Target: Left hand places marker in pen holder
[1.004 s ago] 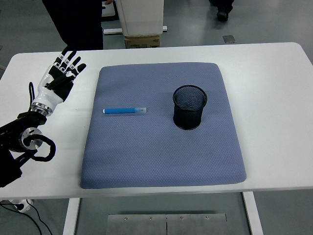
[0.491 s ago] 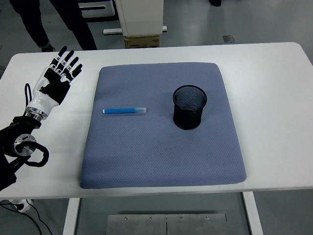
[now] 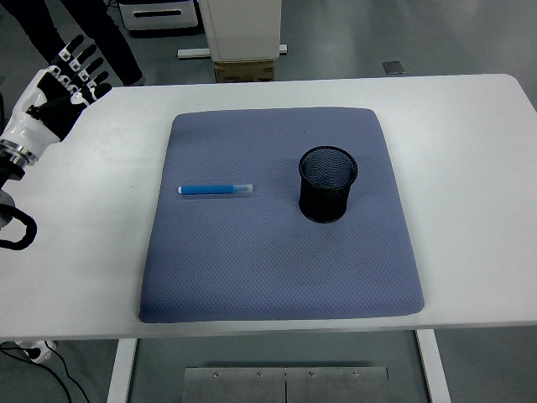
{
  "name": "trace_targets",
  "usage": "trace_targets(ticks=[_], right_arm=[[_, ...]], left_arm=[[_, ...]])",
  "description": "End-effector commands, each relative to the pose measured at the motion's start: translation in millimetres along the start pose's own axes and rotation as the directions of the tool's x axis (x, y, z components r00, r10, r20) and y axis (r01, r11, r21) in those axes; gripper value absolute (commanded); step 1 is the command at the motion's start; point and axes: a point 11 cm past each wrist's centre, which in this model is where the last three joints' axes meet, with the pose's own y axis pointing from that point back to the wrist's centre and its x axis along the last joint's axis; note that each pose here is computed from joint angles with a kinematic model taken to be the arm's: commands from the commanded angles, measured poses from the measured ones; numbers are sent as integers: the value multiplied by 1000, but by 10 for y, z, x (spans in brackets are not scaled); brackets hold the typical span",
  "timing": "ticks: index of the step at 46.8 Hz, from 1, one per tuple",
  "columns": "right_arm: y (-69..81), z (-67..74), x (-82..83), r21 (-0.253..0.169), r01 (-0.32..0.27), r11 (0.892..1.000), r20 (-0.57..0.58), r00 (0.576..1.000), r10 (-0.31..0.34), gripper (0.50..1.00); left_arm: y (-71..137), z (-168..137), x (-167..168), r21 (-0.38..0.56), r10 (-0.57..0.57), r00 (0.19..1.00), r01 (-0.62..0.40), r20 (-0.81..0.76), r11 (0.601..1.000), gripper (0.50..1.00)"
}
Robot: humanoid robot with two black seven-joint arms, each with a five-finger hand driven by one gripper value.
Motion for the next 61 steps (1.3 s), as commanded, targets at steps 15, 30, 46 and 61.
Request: trace_targets(ticks=[15,30,46,61], right_arm=[[0,-1,1,0,0,1000,0,1000,0,1000],[0,-1,1,0,0,1000,0,1000,0,1000],[0,-1,1,0,0,1000,0,1000,0,1000],[0,-1,1,0,0,1000,0,1000,0,1000]], left_arm=[[-199,-228,-458,329,-265,933,178,242,927,1000],[-390,-142,-739,378,-373,880,251,293,891,1000],[-660,-236,-1300,526,-579,679,322,451,787,1000],[-666,-328,-1517,647,-723,453,343,522,681,1000]])
